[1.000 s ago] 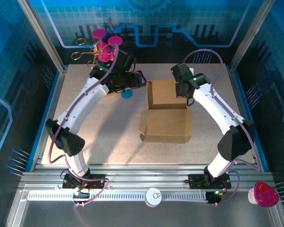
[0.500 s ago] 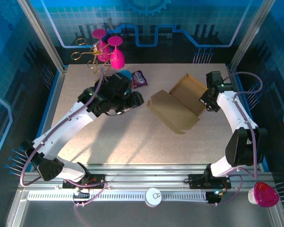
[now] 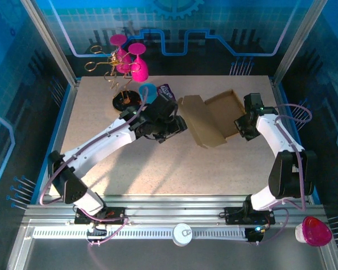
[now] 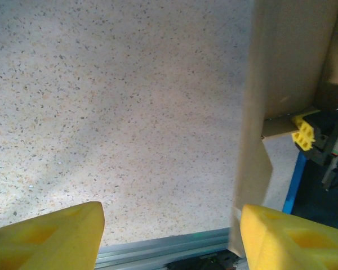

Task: Fold the paper box

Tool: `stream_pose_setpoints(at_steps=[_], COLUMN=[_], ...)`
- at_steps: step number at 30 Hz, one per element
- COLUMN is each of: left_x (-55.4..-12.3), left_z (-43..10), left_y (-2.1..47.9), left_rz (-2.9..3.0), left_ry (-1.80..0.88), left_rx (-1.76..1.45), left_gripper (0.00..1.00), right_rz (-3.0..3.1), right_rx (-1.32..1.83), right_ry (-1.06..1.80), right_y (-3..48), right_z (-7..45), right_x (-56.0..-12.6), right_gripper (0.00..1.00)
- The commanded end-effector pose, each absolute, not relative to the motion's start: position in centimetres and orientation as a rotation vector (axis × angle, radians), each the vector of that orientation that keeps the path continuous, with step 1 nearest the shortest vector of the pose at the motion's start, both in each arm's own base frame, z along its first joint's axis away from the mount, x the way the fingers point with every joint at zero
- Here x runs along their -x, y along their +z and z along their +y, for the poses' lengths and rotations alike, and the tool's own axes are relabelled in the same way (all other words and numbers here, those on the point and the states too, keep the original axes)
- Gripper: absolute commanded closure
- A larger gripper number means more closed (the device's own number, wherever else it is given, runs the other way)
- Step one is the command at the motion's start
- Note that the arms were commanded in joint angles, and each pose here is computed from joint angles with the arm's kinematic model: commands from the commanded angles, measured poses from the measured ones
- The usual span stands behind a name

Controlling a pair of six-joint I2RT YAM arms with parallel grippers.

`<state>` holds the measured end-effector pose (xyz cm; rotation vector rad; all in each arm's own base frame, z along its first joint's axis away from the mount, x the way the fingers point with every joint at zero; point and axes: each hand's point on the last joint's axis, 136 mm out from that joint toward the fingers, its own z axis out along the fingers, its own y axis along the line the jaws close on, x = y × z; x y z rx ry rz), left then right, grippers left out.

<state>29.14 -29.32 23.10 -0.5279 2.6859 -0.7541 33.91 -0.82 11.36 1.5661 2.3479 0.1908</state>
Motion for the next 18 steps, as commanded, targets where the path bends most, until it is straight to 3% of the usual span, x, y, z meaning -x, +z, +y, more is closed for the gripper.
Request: stream_pose_setpoints(at_steps=[1,12,18], left_x=[-30.1,-32.1,-32.7], left_z=[-30.5,-31.3,-32.0], left_y=[23.5,23.4,22.4], left_rz=[2.662,2.623,2.638], left_ry=[-0.773,-0.711,-0.701], left_rx=[0.482,0.455,0.441], left_gripper=[0.34,0.34,0.47], right_rz=[2.314,2.336,2.343], right_rx=[-1.594,-1.569,-1.561], right_ry=[0.247,0.252,0.266], right_y=[11.9,11.6,11.6], right_z=[0.0,0.8,1.3], right_x=[-33.8,-33.2,-33.0], right_gripper=[1.00,1.00,1.00])
